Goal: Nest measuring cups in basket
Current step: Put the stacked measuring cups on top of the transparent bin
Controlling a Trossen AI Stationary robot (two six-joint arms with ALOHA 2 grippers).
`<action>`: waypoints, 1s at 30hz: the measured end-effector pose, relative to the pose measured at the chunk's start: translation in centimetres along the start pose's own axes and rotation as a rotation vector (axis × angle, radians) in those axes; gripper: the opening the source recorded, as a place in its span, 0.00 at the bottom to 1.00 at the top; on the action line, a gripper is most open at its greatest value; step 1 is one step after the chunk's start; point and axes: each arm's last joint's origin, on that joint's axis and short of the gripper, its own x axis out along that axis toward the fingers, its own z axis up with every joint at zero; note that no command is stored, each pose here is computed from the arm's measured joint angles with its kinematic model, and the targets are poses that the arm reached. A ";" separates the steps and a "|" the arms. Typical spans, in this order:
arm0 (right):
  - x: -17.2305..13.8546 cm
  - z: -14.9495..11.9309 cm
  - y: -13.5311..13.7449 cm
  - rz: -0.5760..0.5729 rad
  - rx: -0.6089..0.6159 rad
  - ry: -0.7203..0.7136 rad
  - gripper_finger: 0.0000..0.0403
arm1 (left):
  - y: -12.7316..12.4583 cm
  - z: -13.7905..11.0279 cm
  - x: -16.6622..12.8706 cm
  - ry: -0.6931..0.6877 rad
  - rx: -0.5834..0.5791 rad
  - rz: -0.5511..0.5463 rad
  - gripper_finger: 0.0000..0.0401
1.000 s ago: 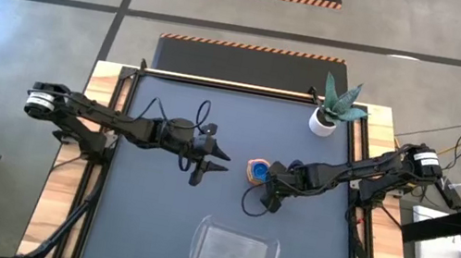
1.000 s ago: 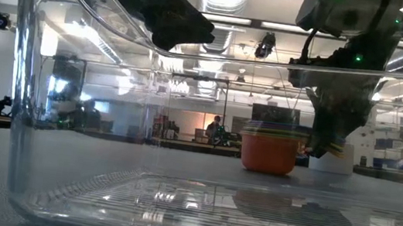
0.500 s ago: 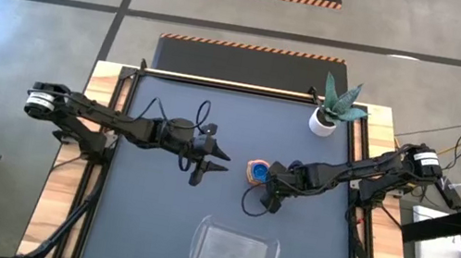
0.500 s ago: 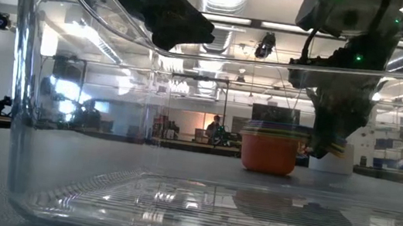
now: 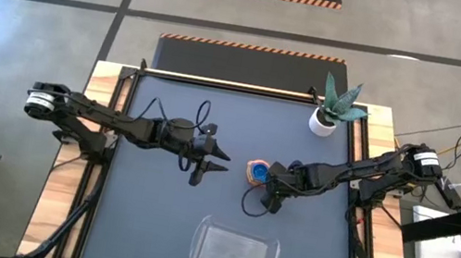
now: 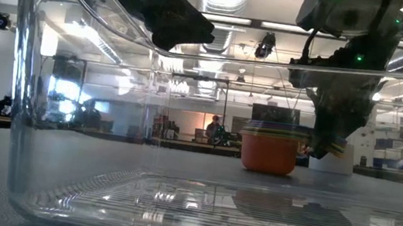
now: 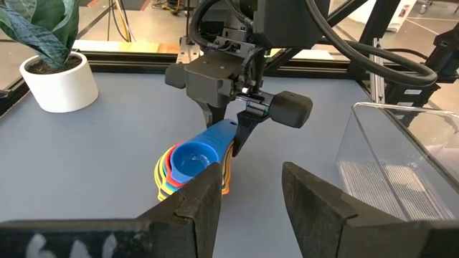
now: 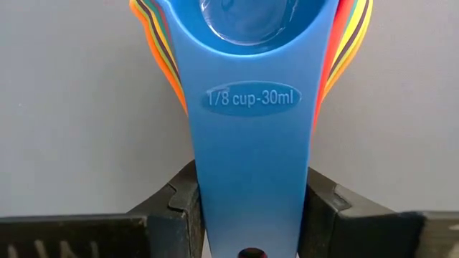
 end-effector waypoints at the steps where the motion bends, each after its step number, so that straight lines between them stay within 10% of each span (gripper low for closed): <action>1: 0.0 0.0 0.0 0.000 0.000 0.000 0.33 | 0.0 0.0 0.0 0.000 0.000 0.000 0.32; 30: 0.0 0.0 0.0 -0.002 -0.035 0.000 0.62 | 0.0 0.0 0.0 0.000 0.003 0.002 0.32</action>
